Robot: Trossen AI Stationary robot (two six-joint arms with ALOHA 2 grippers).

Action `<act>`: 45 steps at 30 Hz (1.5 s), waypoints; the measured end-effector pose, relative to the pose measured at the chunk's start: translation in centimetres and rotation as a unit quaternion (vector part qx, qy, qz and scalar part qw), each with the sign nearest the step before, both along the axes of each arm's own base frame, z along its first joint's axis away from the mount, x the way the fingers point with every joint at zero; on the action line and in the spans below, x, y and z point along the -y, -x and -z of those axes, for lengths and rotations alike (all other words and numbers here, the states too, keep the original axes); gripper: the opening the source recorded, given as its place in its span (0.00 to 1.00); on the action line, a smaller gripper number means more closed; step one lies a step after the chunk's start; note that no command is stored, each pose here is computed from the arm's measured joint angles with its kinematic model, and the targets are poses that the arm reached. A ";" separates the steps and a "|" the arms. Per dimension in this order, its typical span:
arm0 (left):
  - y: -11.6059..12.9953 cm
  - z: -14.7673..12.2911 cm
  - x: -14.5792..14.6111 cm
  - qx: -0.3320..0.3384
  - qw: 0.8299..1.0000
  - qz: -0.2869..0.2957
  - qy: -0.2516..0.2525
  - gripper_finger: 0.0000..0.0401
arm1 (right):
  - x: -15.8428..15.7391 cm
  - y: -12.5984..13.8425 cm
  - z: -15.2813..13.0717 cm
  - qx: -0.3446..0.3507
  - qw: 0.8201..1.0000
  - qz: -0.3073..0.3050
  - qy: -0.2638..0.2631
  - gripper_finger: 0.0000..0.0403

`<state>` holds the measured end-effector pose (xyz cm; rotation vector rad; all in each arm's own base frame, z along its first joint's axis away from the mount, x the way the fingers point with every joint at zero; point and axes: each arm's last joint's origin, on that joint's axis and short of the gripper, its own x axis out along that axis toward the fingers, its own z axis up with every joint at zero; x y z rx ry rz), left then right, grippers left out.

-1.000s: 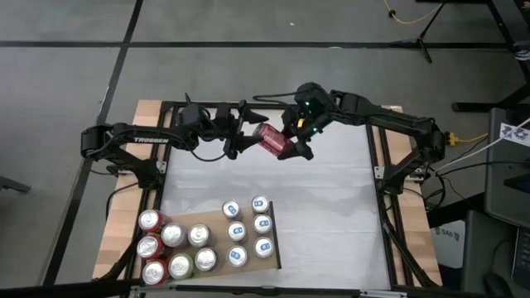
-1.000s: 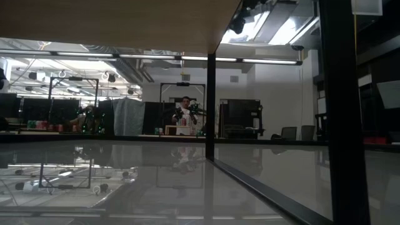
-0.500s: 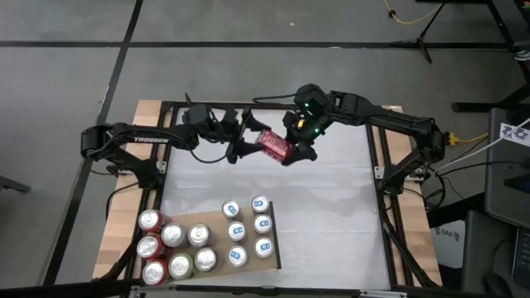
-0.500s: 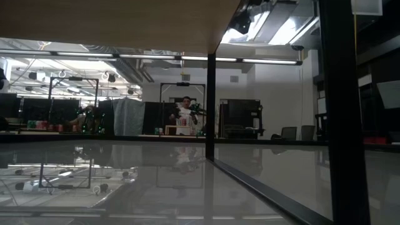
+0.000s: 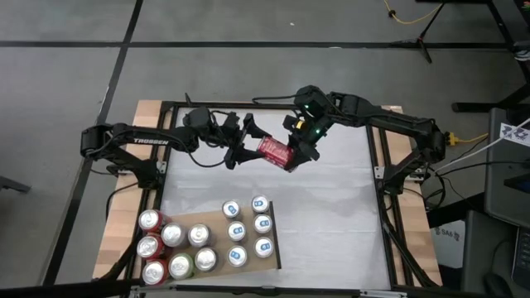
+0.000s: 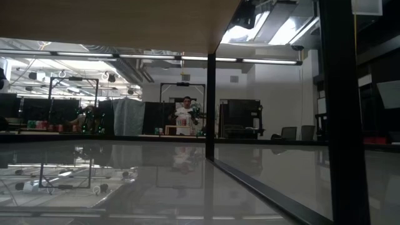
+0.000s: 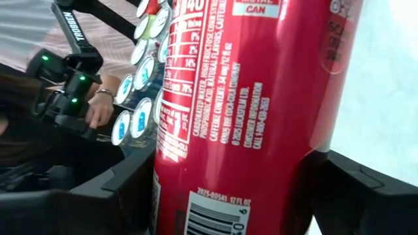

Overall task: Place canned beverage on shelf
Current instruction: Put the red soda can on the shelf aligned with the silver soda cans

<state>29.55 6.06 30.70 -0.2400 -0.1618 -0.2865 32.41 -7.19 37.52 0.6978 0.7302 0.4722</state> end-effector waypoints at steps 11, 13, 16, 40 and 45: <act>0.0 0.0 0.2 0.004 1.000 0.000 -0.020 0.81 | 0.0 0.0 -0.1 -0.019 0.999 0.006 -0.036 0.75; -0.1 0.1 0.2 0.003 1.000 0.000 -0.021 0.81 | -0.1 0.0 -0.1 -0.024 0.999 0.009 -0.043 0.75; -0.1 0.2 0.2 -0.003 1.000 0.000 -0.020 0.81 | 0.0 0.0 -0.1 -0.034 0.998 0.013 -0.058 0.75; -0.3 0.2 1.4 0.006 0.998 0.007 -0.055 0.81 | 0.0 -0.4 -0.7 -0.066 0.988 0.042 -0.132 0.75; -0.4 0.3 1.6 0.006 0.998 0.003 -0.059 0.81 | 0.1 -0.4 -0.6 -0.068 0.988 0.052 -0.129 0.75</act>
